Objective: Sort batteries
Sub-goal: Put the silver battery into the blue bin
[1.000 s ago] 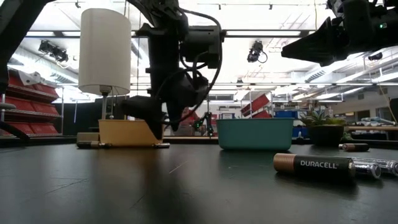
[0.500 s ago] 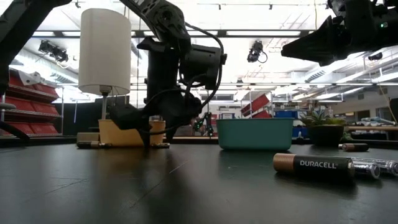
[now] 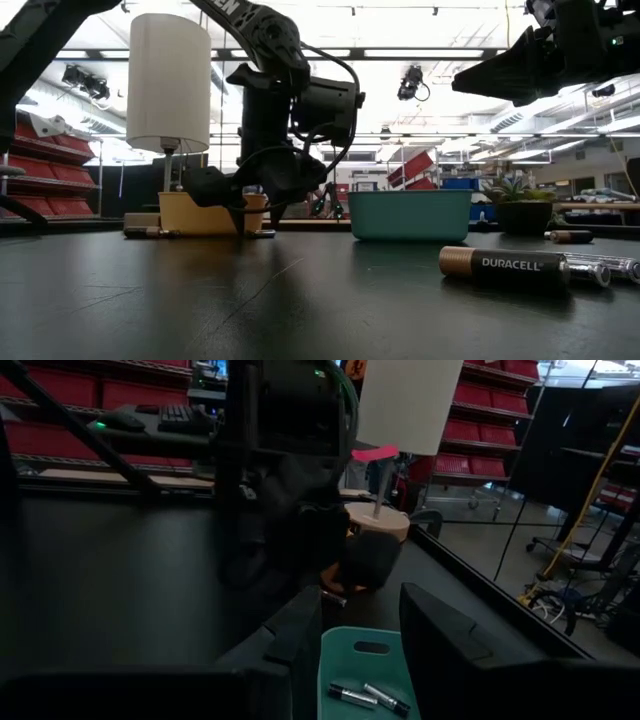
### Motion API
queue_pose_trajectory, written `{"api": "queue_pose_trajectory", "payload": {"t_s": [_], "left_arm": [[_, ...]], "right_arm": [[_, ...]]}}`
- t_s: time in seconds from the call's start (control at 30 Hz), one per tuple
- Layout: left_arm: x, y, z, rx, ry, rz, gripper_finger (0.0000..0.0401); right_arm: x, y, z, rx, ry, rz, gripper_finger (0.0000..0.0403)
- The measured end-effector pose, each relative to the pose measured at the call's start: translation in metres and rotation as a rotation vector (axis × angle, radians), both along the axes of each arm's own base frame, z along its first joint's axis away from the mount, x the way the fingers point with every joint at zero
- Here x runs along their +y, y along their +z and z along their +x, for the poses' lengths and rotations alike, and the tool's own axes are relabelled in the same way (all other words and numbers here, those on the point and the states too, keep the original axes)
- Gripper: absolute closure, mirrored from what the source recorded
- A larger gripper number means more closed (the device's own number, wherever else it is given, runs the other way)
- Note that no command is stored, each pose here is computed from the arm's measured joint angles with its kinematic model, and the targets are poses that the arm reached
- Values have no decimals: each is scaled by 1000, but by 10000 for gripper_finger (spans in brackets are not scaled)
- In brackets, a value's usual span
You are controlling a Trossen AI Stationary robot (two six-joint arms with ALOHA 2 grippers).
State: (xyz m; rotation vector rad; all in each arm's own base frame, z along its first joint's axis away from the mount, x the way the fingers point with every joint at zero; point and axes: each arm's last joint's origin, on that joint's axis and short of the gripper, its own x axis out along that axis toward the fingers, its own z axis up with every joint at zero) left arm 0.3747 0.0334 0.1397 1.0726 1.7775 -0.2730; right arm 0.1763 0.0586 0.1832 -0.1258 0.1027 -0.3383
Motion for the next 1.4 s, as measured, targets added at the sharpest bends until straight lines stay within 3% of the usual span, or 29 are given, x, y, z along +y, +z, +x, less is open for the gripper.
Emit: {"api": "queue_pose_trajectory", "payload": {"t_s": [0.53, 0.8, 1.23, 1.4], "left_arm": [[15, 0, 0, 1, 9, -105, 136], [20, 0, -1, 28, -44, -185, 167], [13, -1, 0, 42, -89, -208, 182], [4, -1, 1, 11, -46, -205, 182]], "right_arm": [[0, 0, 0, 0, 0, 0, 279], [0, 0, 0, 0, 0, 0, 279], [0, -1, 0, 5, -1, -2, 279], [0, -1, 0, 5, -1, -2, 279]]}}
